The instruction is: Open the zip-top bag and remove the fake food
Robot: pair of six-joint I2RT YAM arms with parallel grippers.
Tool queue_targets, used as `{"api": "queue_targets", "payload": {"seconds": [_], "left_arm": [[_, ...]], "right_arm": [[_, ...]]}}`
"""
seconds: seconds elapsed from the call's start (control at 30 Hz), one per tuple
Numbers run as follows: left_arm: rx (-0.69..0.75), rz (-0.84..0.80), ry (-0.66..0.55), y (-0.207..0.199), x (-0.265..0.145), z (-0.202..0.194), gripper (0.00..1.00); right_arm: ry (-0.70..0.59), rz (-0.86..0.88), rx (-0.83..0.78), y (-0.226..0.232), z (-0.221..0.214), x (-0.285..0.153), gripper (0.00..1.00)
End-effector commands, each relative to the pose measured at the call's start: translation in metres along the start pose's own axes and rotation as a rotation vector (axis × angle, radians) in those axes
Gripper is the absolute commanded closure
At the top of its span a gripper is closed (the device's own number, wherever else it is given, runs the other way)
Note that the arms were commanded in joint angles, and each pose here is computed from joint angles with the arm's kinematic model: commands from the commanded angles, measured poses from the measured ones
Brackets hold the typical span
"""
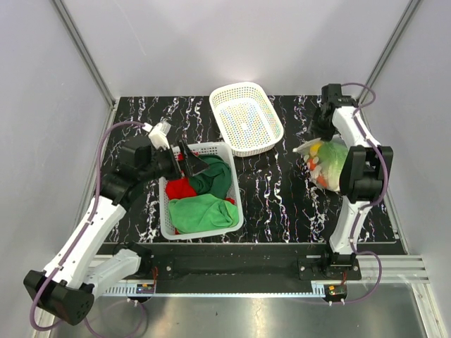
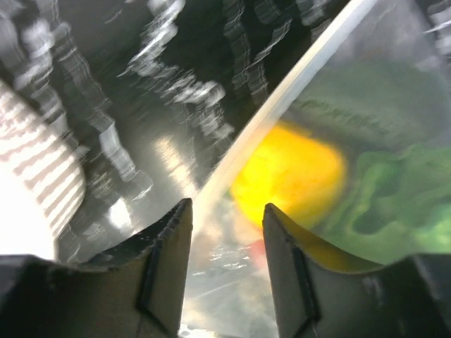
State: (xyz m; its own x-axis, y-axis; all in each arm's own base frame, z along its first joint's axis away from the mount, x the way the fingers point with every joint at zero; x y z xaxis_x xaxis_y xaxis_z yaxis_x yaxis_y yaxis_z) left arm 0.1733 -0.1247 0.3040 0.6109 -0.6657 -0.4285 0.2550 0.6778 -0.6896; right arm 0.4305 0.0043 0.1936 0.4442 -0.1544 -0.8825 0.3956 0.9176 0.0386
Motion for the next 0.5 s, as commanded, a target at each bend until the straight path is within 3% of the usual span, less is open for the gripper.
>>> {"api": "queue_targets", "payload": {"seconds": [0.0,0.1,0.23,0.47], "left_arm": [[-0.006,-0.151,-0.017,-0.027,0.010,0.007,0.04],[-0.010,-0.190,0.013,-0.039,0.027,0.001,0.04],[-0.004,-0.225,0.078,-0.059,0.056,-0.005,0.05],[0.036,-0.317,0.186,-0.101,0.121,-0.020,0.06]], "right_arm": [[0.000,0.338,0.042,0.020,-0.011,-0.030,0.51],[0.058,0.486,0.047,0.024,-0.030,-0.038,0.52],[0.081,0.566,0.070,0.020,-0.050,-0.056,0.52],[0.246,0.711,0.151,0.011,-0.098,-0.079,0.52]]}}
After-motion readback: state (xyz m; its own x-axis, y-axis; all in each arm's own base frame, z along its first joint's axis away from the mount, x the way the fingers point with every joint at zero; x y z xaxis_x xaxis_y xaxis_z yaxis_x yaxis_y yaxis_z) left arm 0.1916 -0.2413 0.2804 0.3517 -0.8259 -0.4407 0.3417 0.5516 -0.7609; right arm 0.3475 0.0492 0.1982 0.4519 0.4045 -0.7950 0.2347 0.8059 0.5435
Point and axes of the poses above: each gripper's point midway between its finger pads, its own x axis out along the fingers, its own y axis along the line the jaws close on, z = x × y, the point moved 10 cm from there along -x, back along the fingers, and after that the axes turned 1 degree about -x, right-handed, at the moved point
